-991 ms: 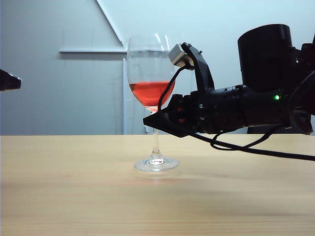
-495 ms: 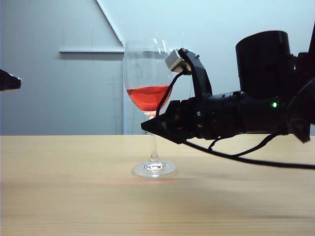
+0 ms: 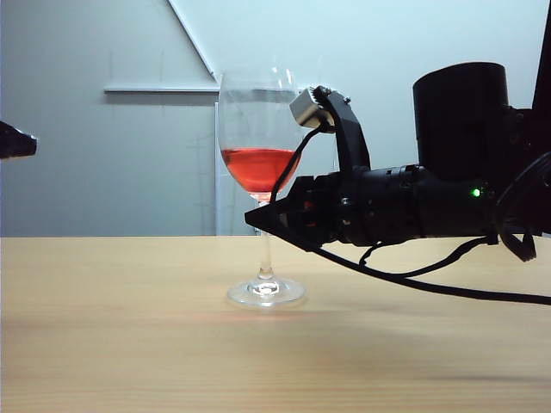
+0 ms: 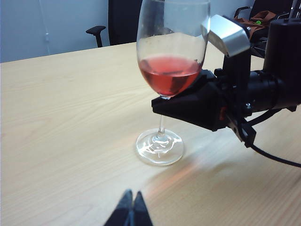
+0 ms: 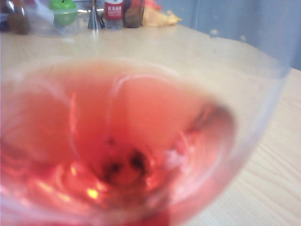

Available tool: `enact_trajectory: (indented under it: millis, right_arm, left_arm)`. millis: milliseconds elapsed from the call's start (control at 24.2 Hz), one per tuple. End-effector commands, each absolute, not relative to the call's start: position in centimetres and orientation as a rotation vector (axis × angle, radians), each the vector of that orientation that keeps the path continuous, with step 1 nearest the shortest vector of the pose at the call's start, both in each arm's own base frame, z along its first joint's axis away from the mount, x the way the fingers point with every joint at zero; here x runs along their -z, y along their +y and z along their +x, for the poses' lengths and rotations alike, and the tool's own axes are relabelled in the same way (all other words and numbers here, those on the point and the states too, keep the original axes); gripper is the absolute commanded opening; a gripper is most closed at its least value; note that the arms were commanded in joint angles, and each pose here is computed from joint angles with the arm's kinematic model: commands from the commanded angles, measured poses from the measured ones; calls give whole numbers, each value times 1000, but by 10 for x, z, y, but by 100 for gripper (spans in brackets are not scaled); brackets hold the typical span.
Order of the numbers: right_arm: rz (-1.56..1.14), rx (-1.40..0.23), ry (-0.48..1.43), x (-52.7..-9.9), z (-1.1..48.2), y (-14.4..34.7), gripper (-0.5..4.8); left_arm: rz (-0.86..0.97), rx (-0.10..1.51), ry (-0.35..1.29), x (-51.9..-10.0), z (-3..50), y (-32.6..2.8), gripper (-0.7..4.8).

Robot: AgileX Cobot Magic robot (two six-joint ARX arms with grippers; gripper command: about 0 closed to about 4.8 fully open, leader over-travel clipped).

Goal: Gently pick up the goblet, rotate it counterclockwise for two full turns (viewing from above), and then place it back on the table.

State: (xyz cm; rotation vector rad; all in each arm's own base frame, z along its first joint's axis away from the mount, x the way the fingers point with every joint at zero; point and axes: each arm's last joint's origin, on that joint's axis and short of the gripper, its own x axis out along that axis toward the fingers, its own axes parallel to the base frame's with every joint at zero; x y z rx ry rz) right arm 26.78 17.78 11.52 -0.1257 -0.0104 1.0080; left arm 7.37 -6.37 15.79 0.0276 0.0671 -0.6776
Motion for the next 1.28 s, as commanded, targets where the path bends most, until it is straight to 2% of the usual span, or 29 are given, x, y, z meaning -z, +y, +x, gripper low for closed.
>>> enact_trajectory:
  millis: [41, 206, 330, 784, 908, 991, 1156, 1280]
  right_arm:
    - [-115, -1007, -85, -125, 269, 179, 59]
    - [-115, -999, -83, -125, 269, 179, 69]
    - [-116, -959, -73, -124, 270, 178, 99]
    - [-118, -959, -49, -122, 270, 178, 124]
    - [-117, -960, -39, -120, 269, 177, 167]
    - [-114, -959, -44, -120, 267, 176, 225]
    - [-110, -959, -46, -120, 265, 175, 249]
    - [-104, -936, -29, -117, 261, 171, 291]
  left_arm:
    - [25, 683, 61, -160, 74, -64, -5]
    - [25, 683, 60, -160, 74, -64, -5]
    - [25, 683, 60, -160, 74, -64, -5]
    - [25, 683, 61, -160, 74, -64, -5]
    - [25, 683, 60, -160, 74, -64, -5]
    - [25, 683, 61, -160, 74, -64, -5]
    - [25, 683, 60, -160, 74, -64, -5]
    - [25, 683, 61, -160, 74, -64, -5]
